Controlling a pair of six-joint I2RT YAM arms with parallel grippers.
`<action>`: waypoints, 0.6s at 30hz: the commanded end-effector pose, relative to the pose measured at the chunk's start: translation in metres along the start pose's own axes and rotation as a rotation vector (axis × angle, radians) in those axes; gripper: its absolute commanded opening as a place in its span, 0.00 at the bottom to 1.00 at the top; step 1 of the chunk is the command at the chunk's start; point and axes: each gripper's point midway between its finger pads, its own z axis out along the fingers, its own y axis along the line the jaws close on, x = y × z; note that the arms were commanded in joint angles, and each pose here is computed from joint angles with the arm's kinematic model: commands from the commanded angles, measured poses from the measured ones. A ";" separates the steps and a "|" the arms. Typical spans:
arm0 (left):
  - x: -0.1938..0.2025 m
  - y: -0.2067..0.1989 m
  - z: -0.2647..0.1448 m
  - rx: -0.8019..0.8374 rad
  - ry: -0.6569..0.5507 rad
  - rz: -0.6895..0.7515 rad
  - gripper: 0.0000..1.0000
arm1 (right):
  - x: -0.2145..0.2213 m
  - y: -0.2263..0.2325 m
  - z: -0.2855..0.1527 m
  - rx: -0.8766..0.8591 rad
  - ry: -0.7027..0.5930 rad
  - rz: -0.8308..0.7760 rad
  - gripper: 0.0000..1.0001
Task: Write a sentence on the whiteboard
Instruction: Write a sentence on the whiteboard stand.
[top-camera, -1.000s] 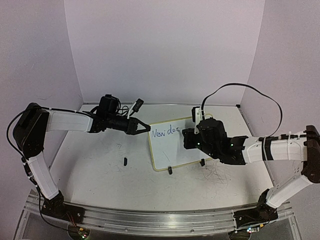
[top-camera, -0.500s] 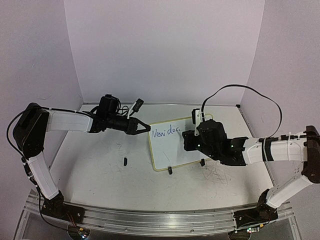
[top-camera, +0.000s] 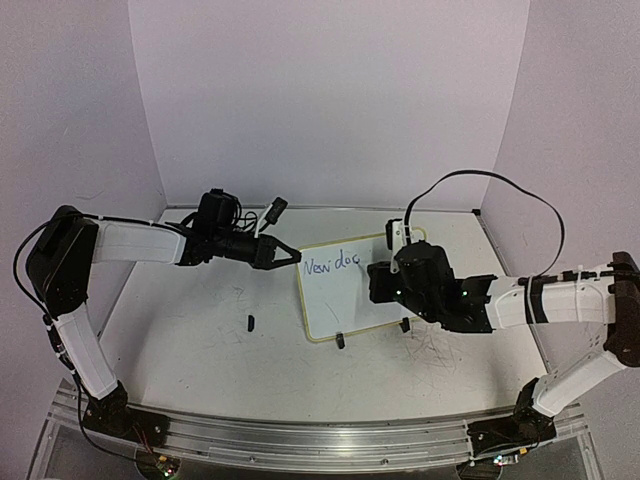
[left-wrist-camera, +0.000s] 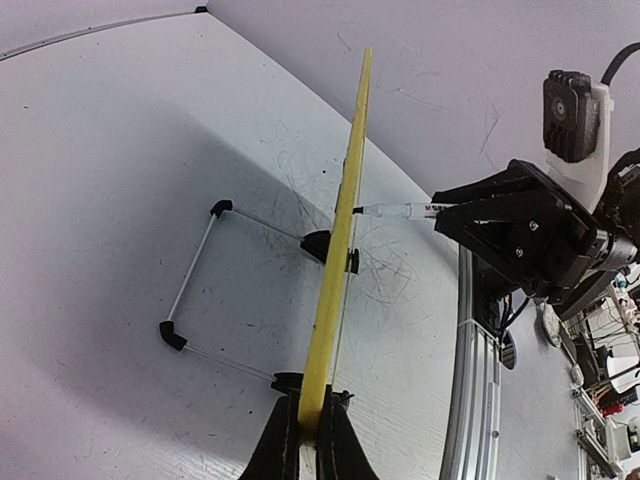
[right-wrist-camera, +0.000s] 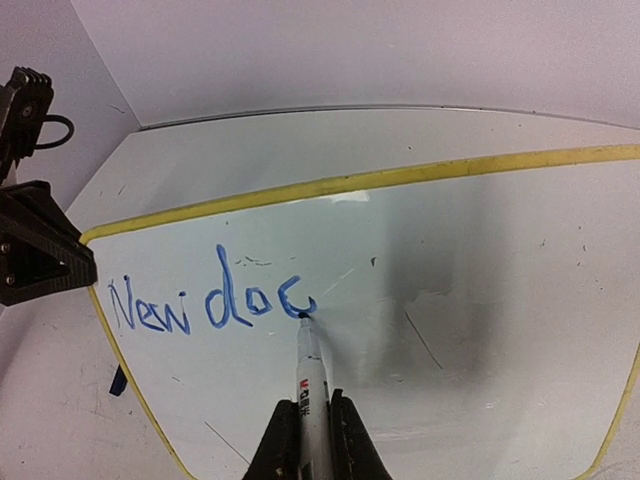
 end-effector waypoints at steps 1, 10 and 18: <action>0.011 0.004 0.000 -0.018 0.040 -0.037 0.00 | -0.023 -0.007 -0.005 0.049 -0.071 0.032 0.00; 0.011 0.004 -0.001 -0.018 0.039 -0.036 0.00 | -0.032 -0.002 -0.003 0.043 -0.092 0.026 0.00; 0.011 0.003 -0.001 -0.018 0.038 -0.033 0.00 | -0.034 0.007 0.003 0.019 -0.088 0.012 0.00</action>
